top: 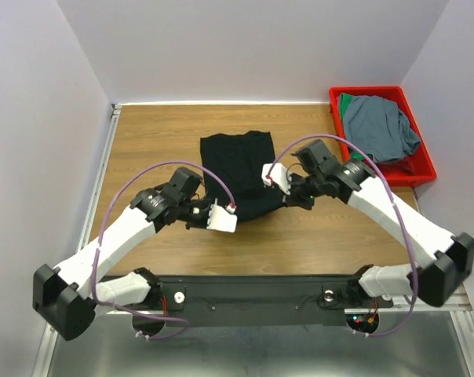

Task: Fold and stack the t-shirts
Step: Fold the tshirt, then neatly place the folded tshirt to the corner

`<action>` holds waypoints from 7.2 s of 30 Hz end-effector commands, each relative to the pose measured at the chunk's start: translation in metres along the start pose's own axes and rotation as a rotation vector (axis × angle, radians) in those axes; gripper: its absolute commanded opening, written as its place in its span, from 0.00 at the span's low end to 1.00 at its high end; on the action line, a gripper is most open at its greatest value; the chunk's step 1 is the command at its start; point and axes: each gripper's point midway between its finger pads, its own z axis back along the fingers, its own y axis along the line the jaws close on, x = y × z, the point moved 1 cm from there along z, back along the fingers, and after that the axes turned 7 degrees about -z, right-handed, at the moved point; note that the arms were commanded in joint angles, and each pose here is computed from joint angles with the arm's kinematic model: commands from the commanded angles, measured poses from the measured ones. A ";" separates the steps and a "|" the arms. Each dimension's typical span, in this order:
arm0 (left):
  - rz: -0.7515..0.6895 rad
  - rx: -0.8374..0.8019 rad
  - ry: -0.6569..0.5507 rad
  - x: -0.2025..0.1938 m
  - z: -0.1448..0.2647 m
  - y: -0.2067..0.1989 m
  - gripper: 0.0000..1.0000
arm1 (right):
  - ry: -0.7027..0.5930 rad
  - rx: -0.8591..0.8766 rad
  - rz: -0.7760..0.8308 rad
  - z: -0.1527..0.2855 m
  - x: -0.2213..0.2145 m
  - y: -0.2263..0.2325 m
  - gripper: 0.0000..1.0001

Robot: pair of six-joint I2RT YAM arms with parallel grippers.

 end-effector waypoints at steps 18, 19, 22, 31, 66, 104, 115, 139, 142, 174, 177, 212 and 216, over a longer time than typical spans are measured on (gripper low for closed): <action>0.126 -0.028 -0.121 0.067 0.049 0.047 0.00 | -0.129 -0.143 0.019 0.061 0.011 -0.030 0.01; 0.136 -0.019 -0.118 0.060 0.050 0.059 0.00 | -0.124 -0.142 -0.002 0.059 0.010 -0.042 0.01; 0.149 -0.023 -0.106 0.034 0.042 0.099 0.00 | -0.097 -0.118 -0.055 0.042 0.000 -0.086 0.01; 0.301 -0.165 -0.071 -0.054 -0.052 0.155 0.01 | 0.018 0.040 -0.216 -0.061 -0.044 -0.161 0.01; 0.415 -0.203 -0.117 -0.054 -0.062 0.155 0.05 | -0.002 -0.117 -0.388 -0.026 -0.051 -0.167 0.01; 0.809 -0.183 -0.090 -0.153 -0.070 0.155 0.00 | -0.096 -0.099 -0.685 -0.053 -0.028 -0.204 0.59; 0.954 -0.090 0.009 -0.193 -0.090 0.152 0.63 | -0.069 0.160 -0.839 -0.107 -0.040 -0.138 0.46; 1.024 -0.095 -0.503 -0.082 -0.054 0.182 0.44 | -0.234 0.289 -0.686 -0.098 0.049 -0.123 0.24; 1.083 -0.100 -0.524 -0.092 -0.071 0.192 0.44 | -0.239 0.293 -0.742 -0.137 0.052 -0.154 0.20; 1.131 0.563 -0.521 -0.125 0.110 0.226 0.94 | -0.357 -0.232 -0.857 -0.075 0.080 -0.242 0.49; 1.180 0.586 -0.433 -0.132 0.106 0.208 0.99 | -0.328 -0.233 -0.867 -0.074 0.072 -0.224 0.50; 1.331 0.607 0.061 0.017 -0.099 0.184 0.94 | -0.187 -0.458 -1.139 -0.037 -0.047 -0.199 0.51; 1.333 0.576 0.162 0.016 -0.141 0.174 0.94 | -0.187 -0.492 -1.171 -0.028 -0.061 -0.207 0.52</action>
